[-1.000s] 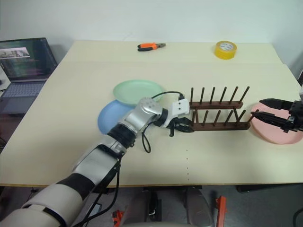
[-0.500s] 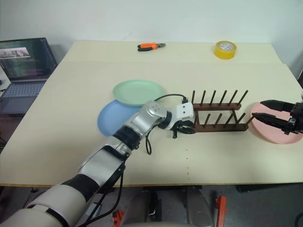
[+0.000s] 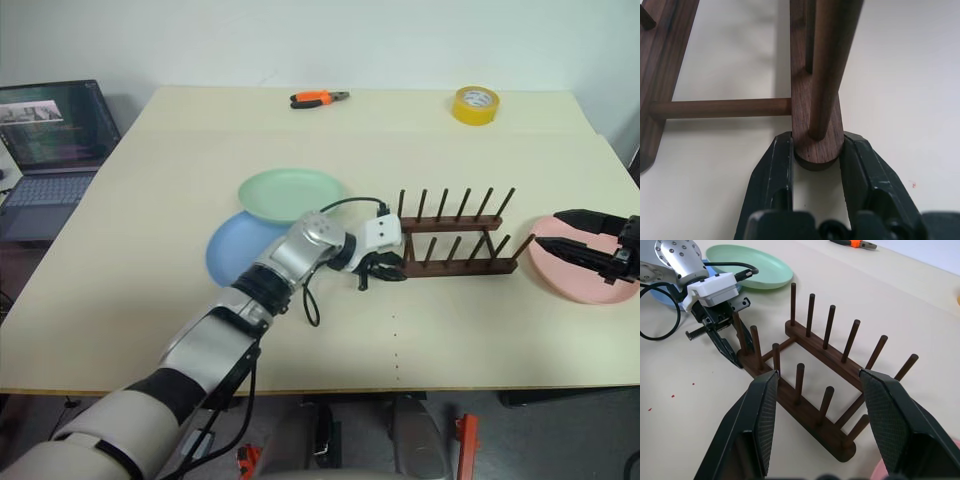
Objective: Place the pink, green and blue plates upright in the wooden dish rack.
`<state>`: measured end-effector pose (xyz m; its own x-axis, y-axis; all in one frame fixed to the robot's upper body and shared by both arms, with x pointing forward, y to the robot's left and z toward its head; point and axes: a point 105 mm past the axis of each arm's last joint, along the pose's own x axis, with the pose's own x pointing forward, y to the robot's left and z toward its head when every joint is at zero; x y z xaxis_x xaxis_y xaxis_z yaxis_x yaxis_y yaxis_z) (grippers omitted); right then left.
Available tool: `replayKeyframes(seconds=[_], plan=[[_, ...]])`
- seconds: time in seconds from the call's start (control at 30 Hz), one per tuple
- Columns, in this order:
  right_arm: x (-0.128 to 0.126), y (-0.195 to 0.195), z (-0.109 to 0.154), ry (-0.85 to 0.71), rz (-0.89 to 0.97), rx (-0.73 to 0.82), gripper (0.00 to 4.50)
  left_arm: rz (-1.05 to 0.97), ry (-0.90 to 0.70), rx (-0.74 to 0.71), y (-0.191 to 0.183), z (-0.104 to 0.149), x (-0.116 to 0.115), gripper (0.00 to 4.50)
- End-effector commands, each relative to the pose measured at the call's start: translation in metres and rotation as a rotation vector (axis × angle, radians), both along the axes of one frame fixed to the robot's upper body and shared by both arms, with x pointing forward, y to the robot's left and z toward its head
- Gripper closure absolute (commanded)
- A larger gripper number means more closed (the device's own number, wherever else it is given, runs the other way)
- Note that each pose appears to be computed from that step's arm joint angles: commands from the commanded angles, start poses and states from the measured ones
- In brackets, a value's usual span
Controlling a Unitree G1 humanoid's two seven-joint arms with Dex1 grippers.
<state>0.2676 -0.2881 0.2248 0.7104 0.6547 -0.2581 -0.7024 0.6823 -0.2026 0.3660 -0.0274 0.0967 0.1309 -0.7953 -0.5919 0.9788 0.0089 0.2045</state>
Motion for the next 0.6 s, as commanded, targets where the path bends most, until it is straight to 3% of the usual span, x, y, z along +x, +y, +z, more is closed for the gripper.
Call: replayKeyframes(seconds=[0.03, 0.27, 0.47, 0.6], plan=[[0.0, 0.003, 0.009, -0.031, 0.014, -0.011, 1.68, 0.009, -0.041, -0.047, -0.003, 0.014, 0.005, 2.49], [0.001, 0.004, 0.007, -0.028, 0.02, -0.01, 1.68, 0.015, -0.07, -0.051, -0.002, 0.018, 0.008, 0.1], [0.001, 0.006, 0.002, -0.001, 0.042, -0.025, 1.68, 0.031, -0.129, -0.051, 0.009, 0.031, 0.014, 0.04], [0.0, 0.0, -0.015, 0.074, 0.015, -0.089, 1.68, 0.032, -0.188, -0.022, 0.033, 0.052, 0.011, 0.04]])
